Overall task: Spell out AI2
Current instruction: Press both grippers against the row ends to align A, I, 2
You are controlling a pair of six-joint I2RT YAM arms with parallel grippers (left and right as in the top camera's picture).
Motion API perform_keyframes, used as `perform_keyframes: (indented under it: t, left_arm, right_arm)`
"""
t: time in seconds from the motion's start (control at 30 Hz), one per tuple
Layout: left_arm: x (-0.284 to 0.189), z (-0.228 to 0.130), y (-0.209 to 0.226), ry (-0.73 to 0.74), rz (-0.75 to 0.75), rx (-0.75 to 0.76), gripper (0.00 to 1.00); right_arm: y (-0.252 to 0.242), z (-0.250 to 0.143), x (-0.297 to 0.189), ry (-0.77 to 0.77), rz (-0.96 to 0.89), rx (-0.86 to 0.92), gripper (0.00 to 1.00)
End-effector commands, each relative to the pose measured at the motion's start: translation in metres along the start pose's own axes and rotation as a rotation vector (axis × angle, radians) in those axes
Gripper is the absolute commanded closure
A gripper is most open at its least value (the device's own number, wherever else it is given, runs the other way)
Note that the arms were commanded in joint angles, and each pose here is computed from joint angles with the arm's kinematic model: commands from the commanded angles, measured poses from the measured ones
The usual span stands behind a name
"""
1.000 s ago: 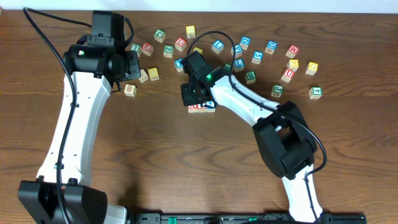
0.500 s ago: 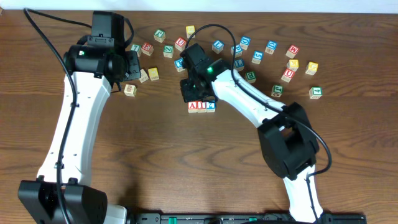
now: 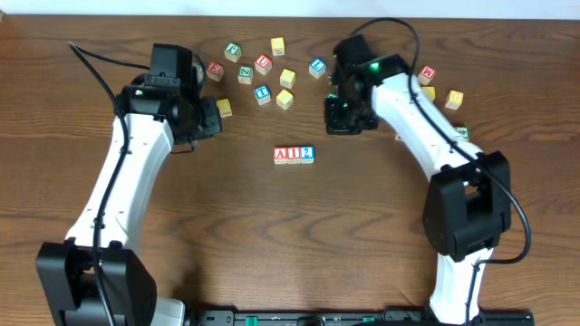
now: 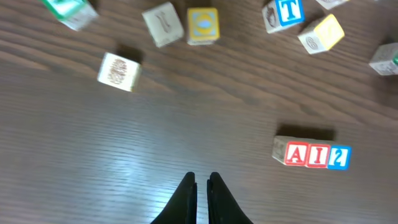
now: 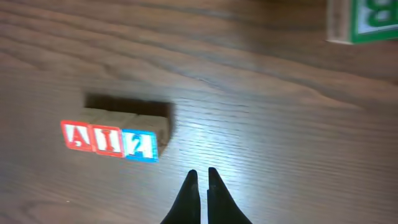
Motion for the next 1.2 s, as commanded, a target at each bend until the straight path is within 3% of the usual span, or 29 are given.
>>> perform_keyframes:
  t: [0.0,0.33,0.8,1.17]
  left_arm:
    - [0.018,-0.015,-0.004,0.073,-0.029,-0.022,0.92]
    - [0.067,-0.049,-0.02,0.231,0.012,0.025,0.93]
    - [0.09,-0.061,-0.015,0.295,0.054,0.025,0.92]
    - [0.096,-0.063,-0.015,0.302,0.049,0.023,0.92]
  right_arm:
    - [-0.001,-0.007,0.0,0.016,0.031,-0.038,0.99]
    - [-0.004,-0.031,0.044,0.052,0.088,-0.026,0.99]
    - [-0.008,-0.043,0.081,0.008,0.119,-0.015,0.99]
    - [-0.007,-0.042,0.084,-0.011,0.132,-0.021,0.99]
Point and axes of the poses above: each gripper's point midway between its finger pads, its own x axis out along the fingers, its own y axis along the line the jaws close on, z = x × y, the point moved 3 cm from there along -x, back along the fingers, and after that the axes turned 13 degrees about -x, right-handed, at the moved point
